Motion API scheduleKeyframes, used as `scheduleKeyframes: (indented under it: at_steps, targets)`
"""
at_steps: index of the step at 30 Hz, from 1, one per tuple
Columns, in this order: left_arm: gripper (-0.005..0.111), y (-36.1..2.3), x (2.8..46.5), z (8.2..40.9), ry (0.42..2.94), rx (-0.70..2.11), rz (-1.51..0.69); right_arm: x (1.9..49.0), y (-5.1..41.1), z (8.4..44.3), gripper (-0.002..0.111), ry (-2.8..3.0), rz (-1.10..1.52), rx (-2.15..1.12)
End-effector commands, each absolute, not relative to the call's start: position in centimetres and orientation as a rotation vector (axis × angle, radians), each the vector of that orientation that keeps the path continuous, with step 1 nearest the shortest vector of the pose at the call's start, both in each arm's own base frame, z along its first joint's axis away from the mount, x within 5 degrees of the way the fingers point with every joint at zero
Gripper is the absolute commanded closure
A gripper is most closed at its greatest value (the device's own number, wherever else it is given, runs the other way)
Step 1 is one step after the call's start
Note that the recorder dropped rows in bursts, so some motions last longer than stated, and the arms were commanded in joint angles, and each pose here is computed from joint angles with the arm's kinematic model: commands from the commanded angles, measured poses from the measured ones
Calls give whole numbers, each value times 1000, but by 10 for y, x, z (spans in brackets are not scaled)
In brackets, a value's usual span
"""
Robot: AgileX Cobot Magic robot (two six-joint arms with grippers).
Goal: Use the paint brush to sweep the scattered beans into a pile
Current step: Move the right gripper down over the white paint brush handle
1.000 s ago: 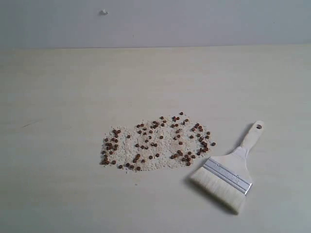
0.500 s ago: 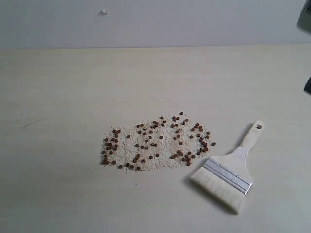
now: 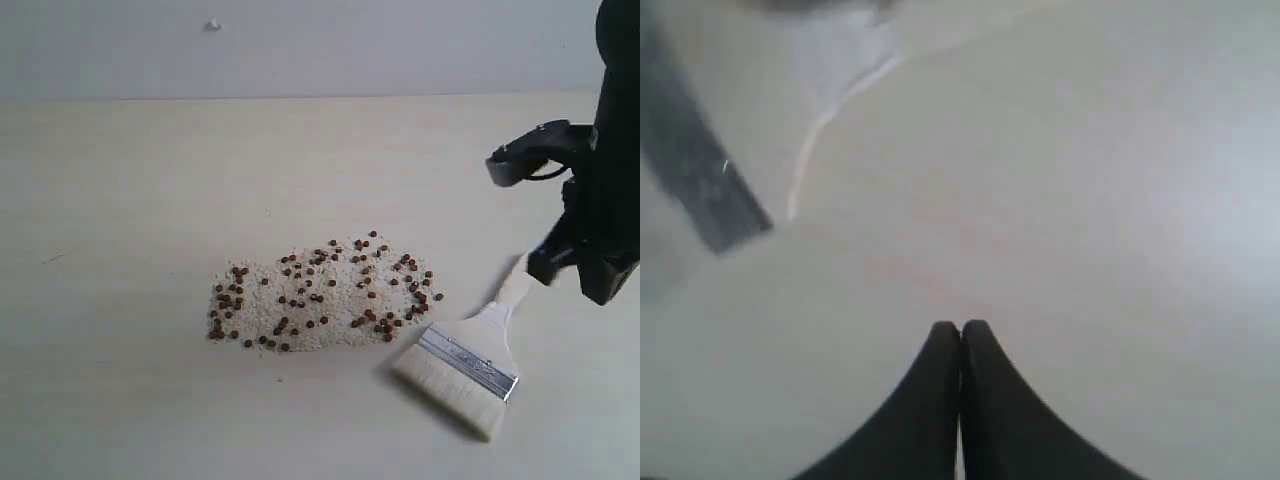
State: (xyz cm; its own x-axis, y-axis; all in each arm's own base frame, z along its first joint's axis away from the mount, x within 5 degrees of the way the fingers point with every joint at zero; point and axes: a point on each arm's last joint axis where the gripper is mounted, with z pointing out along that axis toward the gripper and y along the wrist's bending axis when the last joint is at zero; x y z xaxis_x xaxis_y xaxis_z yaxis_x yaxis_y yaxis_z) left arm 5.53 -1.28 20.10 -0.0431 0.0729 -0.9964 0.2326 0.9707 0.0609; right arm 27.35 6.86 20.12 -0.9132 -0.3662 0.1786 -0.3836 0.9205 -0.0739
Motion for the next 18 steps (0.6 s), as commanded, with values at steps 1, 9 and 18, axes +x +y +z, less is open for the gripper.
scheduleKeyframes:
  at_steps: [1,9,18]
  targets:
    - [107,-13,55,200,1610,240,-137,274,80,186,108,-2999,48,-408]
    - [107,-13,55,200,1610,238,-138,280,117,183,108,-3117,-333,-464]
    - [107,-13,55,200,1610,240,-137,290,119,185,108,-3208,-406,-497]
